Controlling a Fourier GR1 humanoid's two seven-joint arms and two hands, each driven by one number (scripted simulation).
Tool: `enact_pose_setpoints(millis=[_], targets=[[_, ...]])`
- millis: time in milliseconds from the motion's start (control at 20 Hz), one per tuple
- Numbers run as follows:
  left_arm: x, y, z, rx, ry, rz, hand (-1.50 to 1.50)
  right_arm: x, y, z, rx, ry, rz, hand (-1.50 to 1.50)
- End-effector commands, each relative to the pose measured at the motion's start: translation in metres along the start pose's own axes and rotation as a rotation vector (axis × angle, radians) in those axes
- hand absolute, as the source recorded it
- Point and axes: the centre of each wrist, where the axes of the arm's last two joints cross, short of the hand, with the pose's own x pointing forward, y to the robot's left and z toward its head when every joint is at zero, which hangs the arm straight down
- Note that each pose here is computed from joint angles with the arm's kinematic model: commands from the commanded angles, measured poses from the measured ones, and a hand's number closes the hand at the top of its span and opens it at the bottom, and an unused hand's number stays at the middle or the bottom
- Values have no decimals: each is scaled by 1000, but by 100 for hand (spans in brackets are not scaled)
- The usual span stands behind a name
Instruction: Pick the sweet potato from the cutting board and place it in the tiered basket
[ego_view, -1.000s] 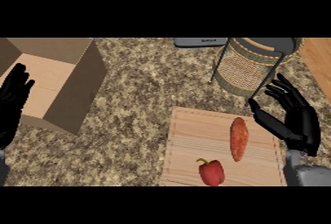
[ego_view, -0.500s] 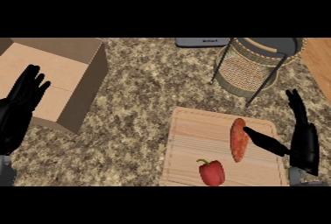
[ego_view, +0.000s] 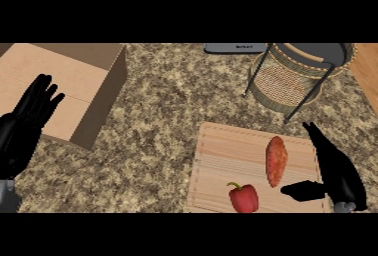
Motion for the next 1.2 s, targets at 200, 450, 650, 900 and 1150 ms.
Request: enact_pose_setpoints(millis=[200,450,650,900,1150], targets=[[-53,-11,8,-30,194,54,0,77,-5,25,73,142,115,-150],[-50,-16,4,-26,194,56,0,100,-2,20,63,214,102,-150],[-54,-12,6,-35,197,50,0,97,17,10,77,273,127,-150],[-49,-26,5,-37,188,52,0,74,36,8,81,304,162,-150],[-41,-38,3,-37,185,49,0,64,51,0,16,311,203,-150]])
